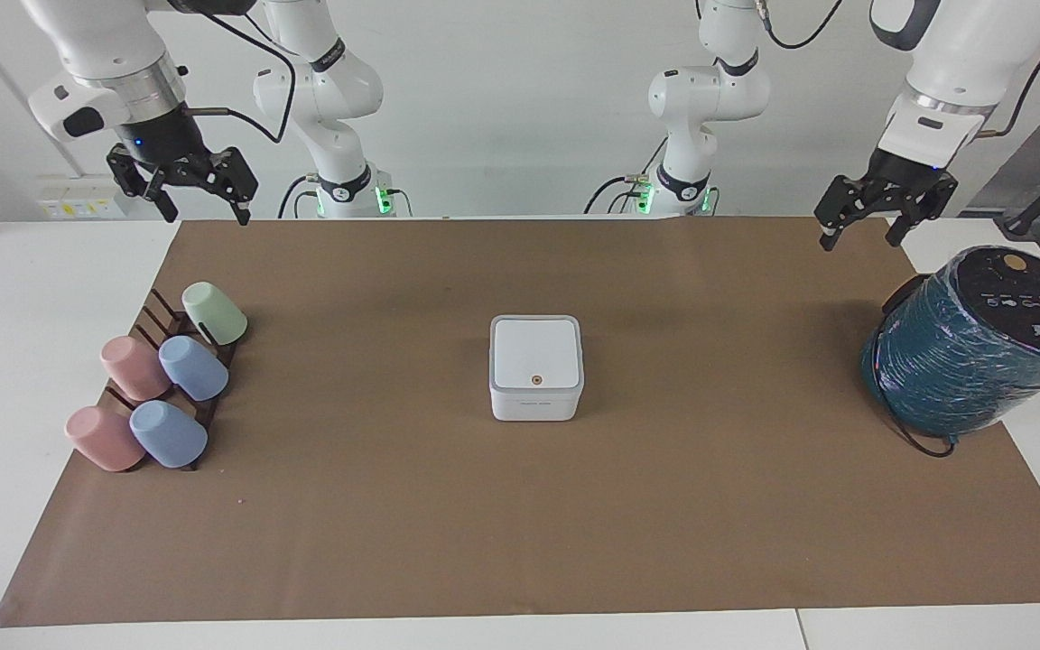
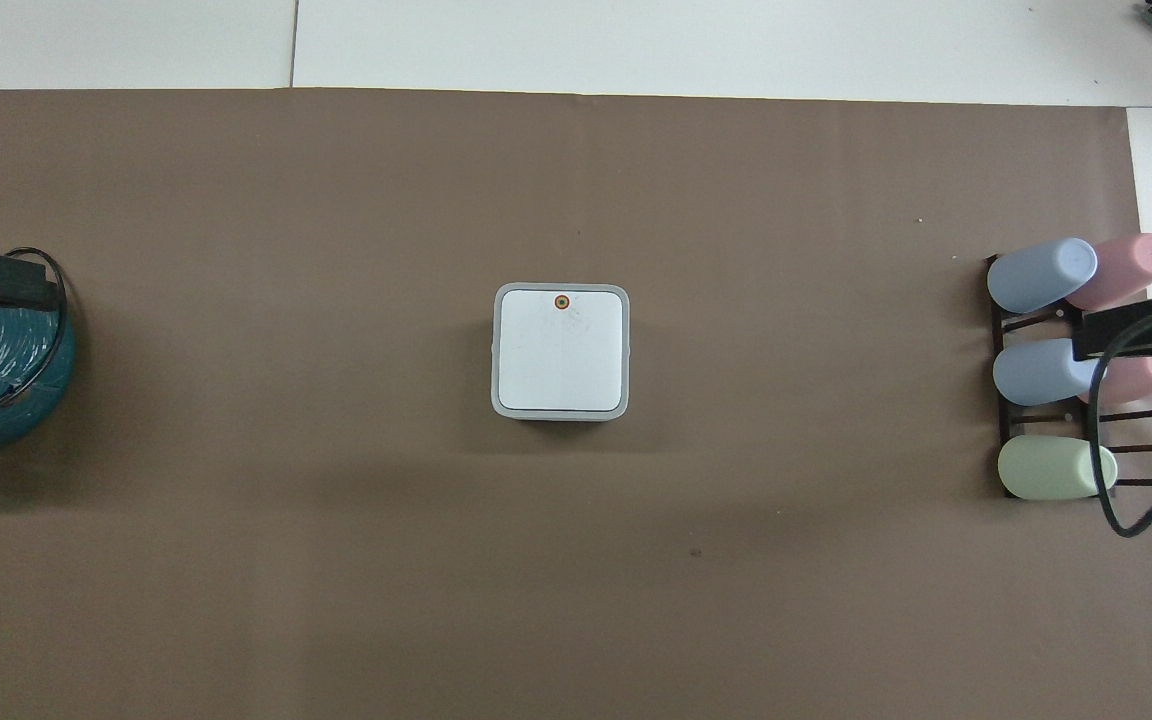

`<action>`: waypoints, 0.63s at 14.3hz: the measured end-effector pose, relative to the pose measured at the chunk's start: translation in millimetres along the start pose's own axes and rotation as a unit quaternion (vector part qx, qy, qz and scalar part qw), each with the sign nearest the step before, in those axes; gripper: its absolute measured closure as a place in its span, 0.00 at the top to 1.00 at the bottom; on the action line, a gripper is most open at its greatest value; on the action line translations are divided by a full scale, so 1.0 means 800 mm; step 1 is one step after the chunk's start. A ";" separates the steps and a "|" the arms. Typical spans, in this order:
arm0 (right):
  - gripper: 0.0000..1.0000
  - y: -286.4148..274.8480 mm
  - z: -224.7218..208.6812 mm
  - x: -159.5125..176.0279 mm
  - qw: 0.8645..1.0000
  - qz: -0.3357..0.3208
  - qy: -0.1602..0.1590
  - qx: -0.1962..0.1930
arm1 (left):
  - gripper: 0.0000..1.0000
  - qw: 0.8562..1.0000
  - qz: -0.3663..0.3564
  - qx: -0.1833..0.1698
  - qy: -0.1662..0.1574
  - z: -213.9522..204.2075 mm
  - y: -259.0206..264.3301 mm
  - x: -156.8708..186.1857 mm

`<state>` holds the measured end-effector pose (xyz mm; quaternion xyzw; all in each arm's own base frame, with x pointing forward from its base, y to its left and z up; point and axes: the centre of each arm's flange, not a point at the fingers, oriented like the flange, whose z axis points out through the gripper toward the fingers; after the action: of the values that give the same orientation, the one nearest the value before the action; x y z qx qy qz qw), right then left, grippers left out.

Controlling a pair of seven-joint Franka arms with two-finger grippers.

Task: Close trash can lid

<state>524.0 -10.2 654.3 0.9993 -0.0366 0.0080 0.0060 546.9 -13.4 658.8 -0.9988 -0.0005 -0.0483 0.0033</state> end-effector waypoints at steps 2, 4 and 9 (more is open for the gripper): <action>1.00 0.000 0.000 0.000 1.000 0.000 0.000 0.000 | 1.00 1.000 0.001 0.000 -0.011 -0.003 -0.002 0.006; 1.00 0.000 0.000 0.000 1.000 0.000 0.000 0.000 | 1.00 1.000 0.004 0.001 -0.021 0.000 -0.001 0.005; 1.00 0.000 0.000 0.000 1.000 0.000 0.000 0.000 | 1.00 0.999 0.005 0.001 -0.049 0.017 0.000 -0.008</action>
<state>524.0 -10.2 654.3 0.9993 -0.0366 0.0080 0.0060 541.8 -13.5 645.0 -1.0000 0.0040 0.0008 0.0047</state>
